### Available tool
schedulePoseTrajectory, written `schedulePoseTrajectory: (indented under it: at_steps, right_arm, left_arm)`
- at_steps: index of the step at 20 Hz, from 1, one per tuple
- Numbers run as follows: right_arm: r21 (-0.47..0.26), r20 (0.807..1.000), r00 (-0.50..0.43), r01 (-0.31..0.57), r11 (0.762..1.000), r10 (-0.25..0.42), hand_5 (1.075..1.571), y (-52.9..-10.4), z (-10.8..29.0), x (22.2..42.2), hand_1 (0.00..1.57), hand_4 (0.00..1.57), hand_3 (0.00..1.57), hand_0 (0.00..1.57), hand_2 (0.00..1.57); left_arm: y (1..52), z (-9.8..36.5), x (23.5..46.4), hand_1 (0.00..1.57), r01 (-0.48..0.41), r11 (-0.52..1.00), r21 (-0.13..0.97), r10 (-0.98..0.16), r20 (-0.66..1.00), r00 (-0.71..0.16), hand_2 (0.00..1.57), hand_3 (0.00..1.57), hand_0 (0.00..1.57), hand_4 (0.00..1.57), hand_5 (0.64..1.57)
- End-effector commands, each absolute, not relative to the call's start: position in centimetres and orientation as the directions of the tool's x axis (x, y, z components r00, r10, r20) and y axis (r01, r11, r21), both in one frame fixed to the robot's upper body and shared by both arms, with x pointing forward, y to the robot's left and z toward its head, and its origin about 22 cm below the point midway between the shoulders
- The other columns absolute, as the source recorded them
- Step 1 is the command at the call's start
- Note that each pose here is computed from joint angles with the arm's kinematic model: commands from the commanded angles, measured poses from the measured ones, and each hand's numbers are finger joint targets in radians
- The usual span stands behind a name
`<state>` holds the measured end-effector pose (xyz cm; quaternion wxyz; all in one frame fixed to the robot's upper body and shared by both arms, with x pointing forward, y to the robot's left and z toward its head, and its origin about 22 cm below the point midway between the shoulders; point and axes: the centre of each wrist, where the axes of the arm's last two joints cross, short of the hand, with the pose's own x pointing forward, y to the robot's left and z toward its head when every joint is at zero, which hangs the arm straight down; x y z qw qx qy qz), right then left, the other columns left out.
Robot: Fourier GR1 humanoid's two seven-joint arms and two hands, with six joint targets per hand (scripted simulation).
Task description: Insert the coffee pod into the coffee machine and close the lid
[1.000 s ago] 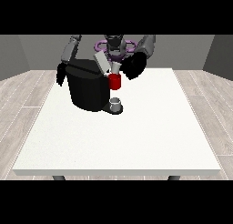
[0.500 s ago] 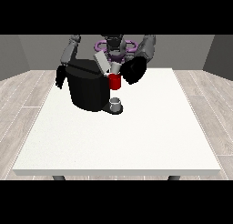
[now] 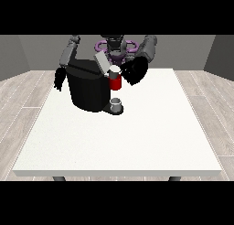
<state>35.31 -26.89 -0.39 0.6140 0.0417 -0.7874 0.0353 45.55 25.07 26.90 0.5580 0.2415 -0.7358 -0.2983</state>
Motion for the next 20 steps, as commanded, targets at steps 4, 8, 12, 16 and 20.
schedulePoseTrajectory:
  at_steps: [4,8,12,16,20]
  right_arm:
    - [0.011,0.979,-0.201,-0.105,0.994,-0.032,1.571,-27.2,-1.3,35.0,0.0,0.22,0.0,0.0,0.0]
    - [0.033,0.98,-0.19,-0.114,0.993,-0.054,1.571,-27.7,-2.9,33.1,0.0,0.26,0.0,0.0,0.0]
    - [0.065,0.996,-0.057,-0.045,0.997,-0.067,1.571,-30.0,-7.6,28.1,0.0,0.23,0.0,0.0,0.0]
    - [0.056,0.998,0.004,-0.08,0.995,-0.056,1.571,-27.8,-9.4,25.3,0.0,0.0,0.0,0.0,0.0]
    - [0.015,0.999,0.03,-0.118,0.993,-0.012,1.571,-25.9,-10.1,23.7,0.0,0.0,0.0,0.0,0.0]
  left_arm:
    - [22.8,23.2,46.0,0.86,0.031,0.761,0.648,-0.622,0.741,-0.254,0.91,0.88,0.86,0.34,1.571]
    - [24.1,17.7,45.3,0.0,0.125,0.804,0.582,-0.528,0.794,-0.3,0.0,0.0,0.0,0.0,1.571]
    - [24.6,7.5,42.4,0.0,0.272,0.855,0.441,-0.397,0.895,-0.203,0.0,0.0,0.0,0.0,1.571]
    - [26.3,2.1,39.9,0.0,0.24,0.933,0.266,-0.263,0.964,-0.048,0.0,0.0,0.0,0.0,1.571]
    - [26.1,-5.5,34.6,0.0,0.266,0.958,0.11,-0.128,0.99,0.053,0.0,0.0,0.0,0.21,1.571]
